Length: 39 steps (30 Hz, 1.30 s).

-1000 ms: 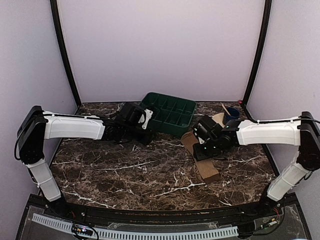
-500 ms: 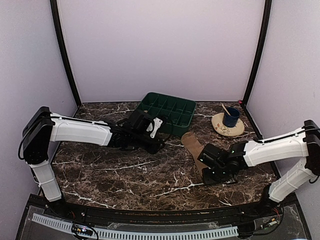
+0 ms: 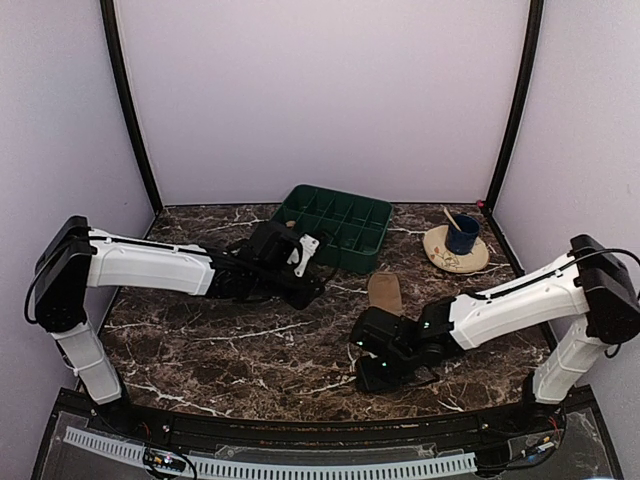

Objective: Roll the socks
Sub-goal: Move the sock to the center of the board.

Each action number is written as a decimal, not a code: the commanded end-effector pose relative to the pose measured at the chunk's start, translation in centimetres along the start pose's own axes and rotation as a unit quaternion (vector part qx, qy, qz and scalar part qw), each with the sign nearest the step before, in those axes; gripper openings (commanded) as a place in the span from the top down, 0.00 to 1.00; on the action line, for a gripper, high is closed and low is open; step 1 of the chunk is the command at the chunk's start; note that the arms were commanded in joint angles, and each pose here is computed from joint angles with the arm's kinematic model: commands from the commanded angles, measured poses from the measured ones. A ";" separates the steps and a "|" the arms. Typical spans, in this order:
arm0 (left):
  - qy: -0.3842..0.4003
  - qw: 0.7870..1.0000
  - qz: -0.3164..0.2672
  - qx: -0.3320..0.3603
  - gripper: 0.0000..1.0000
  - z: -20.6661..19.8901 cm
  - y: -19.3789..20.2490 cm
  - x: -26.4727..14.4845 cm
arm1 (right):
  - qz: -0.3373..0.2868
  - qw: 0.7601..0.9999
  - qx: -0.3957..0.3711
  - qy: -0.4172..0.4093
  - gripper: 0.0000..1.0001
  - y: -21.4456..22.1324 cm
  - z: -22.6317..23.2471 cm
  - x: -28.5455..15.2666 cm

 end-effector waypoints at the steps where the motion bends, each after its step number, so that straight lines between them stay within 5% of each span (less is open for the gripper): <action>1: -0.024 0.999 -0.032 -0.008 0.63 0.5 -1.2 -2.8 | 0.059 0.997 -0.024 -0.045 0.62 1.1 3.9 2.3; 10: -0.085 0.995 -0.040 -0.021 0.61 2.8 0.6 -6.0 | 0.054 0.987 -0.125 -0.089 0.62 -1.6 11.8 3.8; 19: -0.104 0.988 -0.070 -0.092 0.56 6.0 1.1 -9.2 | -0.025 0.959 -0.282 -0.008 0.56 -3.5 14.1 -1.7; 28: -0.090 0.983 -0.068 -0.142 0.53 7.6 1.7 -10.0 | -0.027 0.900 -0.413 0.138 0.49 -1.3 10.1 -3.0; 39: -0.082 0.977 -0.067 -0.185 0.48 8.8 2.0 -10.5 | -0.060 0.828 -0.528 0.177 0.43 -0.4 9.9 -2.5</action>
Point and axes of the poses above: each gripper's point midway between its finger pads, its own x axis out along the fingers, its own z axis along the line the jaws close on, y = z × x, the point moved 5 cm from there along -x, back along the fingers, and after that the axes turned 2 degrees about -x, right-handed, at the moved point
